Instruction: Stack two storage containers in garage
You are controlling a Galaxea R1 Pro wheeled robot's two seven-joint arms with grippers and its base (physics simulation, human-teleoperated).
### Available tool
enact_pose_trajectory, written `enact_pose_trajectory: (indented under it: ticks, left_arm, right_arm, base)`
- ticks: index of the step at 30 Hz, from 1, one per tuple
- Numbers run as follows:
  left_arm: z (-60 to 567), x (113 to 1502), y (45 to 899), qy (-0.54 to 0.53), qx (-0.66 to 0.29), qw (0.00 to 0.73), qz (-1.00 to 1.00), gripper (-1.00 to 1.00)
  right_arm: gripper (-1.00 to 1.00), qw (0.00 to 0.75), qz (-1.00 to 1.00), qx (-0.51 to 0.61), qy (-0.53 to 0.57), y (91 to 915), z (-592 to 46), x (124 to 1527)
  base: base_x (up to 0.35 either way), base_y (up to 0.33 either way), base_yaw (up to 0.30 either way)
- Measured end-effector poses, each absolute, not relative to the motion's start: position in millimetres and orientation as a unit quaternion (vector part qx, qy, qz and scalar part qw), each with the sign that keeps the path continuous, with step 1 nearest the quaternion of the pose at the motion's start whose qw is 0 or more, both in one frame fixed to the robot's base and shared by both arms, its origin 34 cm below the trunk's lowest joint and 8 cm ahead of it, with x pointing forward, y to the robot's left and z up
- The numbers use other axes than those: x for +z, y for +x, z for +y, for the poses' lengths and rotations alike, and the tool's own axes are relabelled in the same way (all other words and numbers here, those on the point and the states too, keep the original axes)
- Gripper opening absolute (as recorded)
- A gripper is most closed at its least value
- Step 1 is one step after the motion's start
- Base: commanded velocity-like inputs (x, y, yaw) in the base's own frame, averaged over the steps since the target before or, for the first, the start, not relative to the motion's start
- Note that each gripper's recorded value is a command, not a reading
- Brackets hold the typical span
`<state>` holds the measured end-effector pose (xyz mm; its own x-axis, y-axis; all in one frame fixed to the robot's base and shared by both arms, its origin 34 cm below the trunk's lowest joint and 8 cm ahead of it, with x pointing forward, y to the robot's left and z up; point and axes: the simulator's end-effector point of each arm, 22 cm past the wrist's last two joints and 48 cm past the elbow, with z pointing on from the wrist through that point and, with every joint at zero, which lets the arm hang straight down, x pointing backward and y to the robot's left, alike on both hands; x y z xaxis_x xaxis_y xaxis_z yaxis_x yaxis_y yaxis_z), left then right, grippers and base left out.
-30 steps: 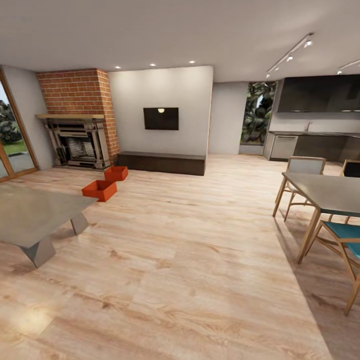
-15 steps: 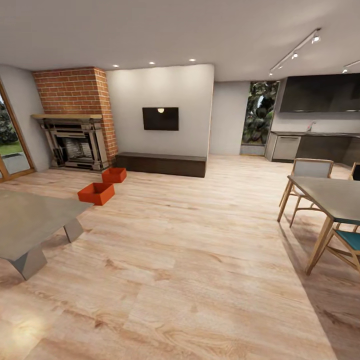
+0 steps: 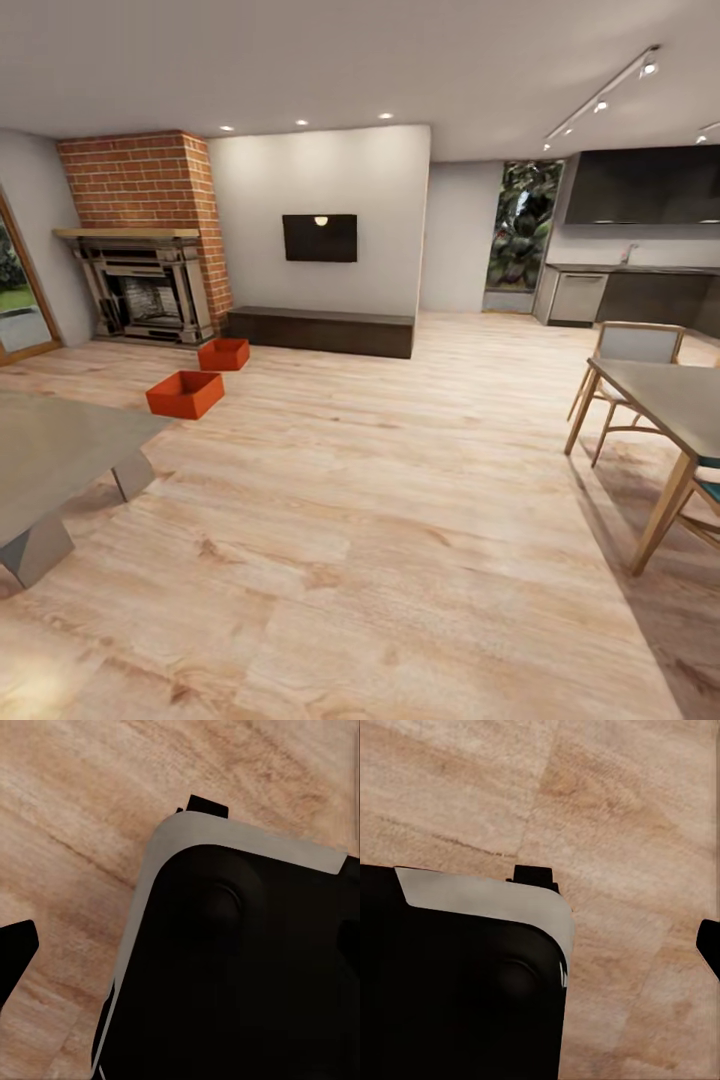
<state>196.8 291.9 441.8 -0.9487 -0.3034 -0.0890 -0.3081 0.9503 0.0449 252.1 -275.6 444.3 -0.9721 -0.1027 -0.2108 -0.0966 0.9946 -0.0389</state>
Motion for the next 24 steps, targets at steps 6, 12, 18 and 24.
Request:
enact_pose_trajectory:
  ticks: [6, 12, 18, 24]
  left_arm:
    - [291.8, 441.8, 196.2, -0.155, 0.029, 0.04, 0.987, 1.0]
    - [291.7, 441.7, 196.1, -0.155, 0.029, 0.04, 0.987, 1.0]
    - [291.7, 441.7, 196.1, -0.154, 0.029, 0.04, 0.987, 1.0]
    - [291.8, 441.7, 196.1, -0.155, 0.029, 0.04, 0.987, 1.0]
  right_arm:
    - [1.0, 0.108, 0.993, -0.014, -0.051, 252.5, -275.6, 444.4]
    - [1.0, 0.108, 0.993, -0.014, -0.052, 252.5, -275.5, 444.4]
    - [1.0, 0.108, 0.993, -0.012, -0.052, 252.7, -272.7, 444.4]
    - [1.0, 0.108, 0.993, -0.009, -0.049, 252.5, -267.6, 444.2]
  base:
    - [0.322, 0.0, 0.0]
    - [0.322, 0.0, 0.0]
    - [0.322, 0.0, 0.0]
    - [0.322, 0.0, 0.0]
